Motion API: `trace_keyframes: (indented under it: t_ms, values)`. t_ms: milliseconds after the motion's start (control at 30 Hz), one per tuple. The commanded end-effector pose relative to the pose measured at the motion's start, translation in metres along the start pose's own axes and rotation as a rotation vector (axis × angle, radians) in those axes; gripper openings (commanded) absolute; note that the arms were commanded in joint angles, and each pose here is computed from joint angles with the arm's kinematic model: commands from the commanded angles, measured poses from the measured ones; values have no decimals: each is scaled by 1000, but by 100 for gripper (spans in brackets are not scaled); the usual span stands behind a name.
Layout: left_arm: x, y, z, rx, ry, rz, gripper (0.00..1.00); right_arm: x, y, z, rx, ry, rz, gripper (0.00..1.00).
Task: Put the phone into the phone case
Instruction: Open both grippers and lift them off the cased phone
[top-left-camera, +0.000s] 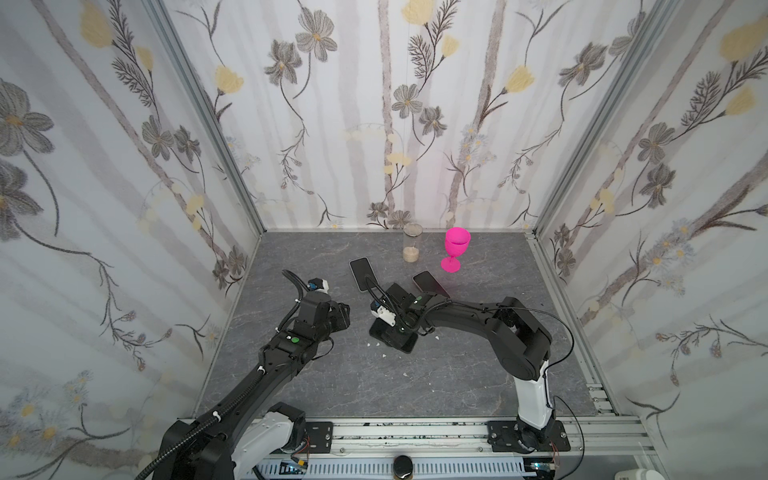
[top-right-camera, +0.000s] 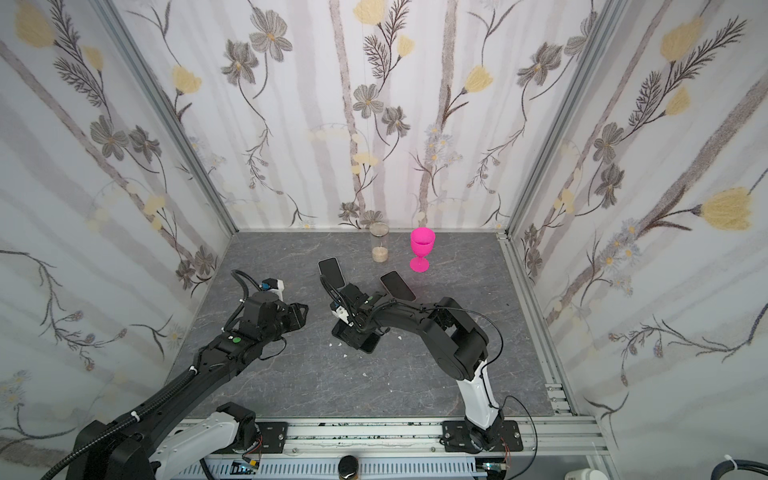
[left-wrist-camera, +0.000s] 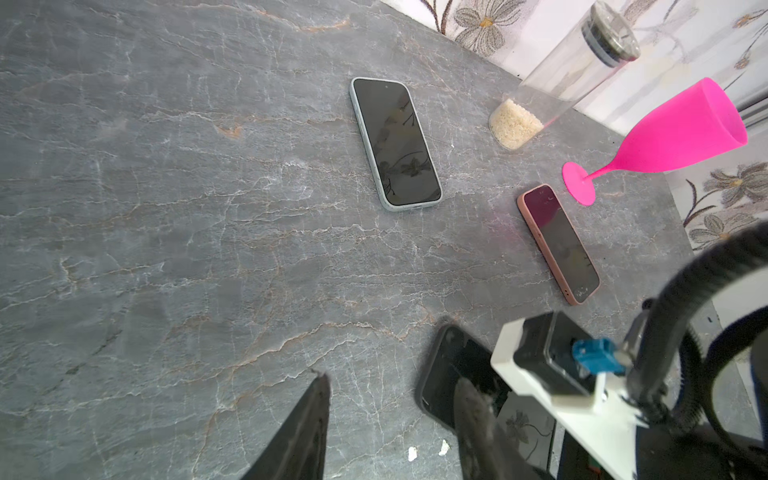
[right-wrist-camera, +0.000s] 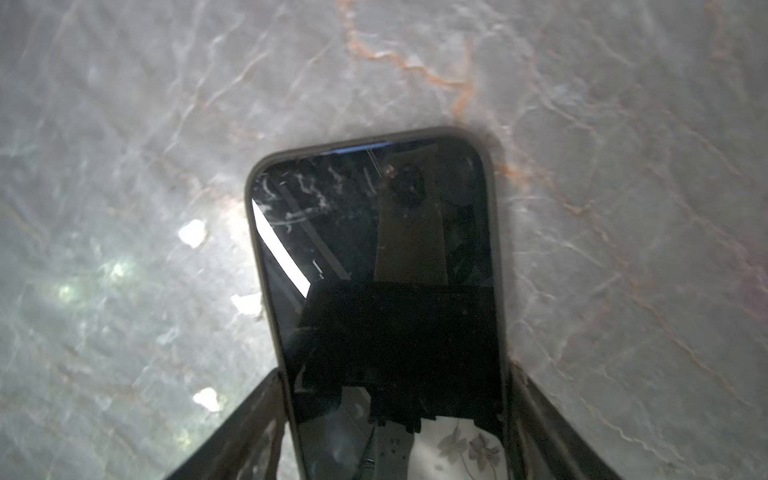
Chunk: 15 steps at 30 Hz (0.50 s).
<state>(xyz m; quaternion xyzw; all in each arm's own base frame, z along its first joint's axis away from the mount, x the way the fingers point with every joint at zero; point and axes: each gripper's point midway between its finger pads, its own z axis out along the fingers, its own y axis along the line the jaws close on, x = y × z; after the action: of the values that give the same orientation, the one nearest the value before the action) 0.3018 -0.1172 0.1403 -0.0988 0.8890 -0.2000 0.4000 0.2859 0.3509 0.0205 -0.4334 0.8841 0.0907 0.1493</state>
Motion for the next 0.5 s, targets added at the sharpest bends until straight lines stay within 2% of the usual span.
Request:
trace_keyframes:
  t_ms: [0,167,233,400,467]
  values:
    - [-11,-1,2,5,-58,-34,48,9,-29,1,140,40,228,67]
    - [-25,-1,4,6,-135,-76,50,4,-38,-5,203,-11,556,69]
    - [-32,-2,5,10,-170,-93,50,1,-37,-4,214,-30,633,72]
    - [-46,-2,8,11,-243,-124,50,-5,-34,1,203,-56,731,78]
    - [-52,-4,9,16,-270,-116,50,-13,-35,-6,208,-82,731,86]
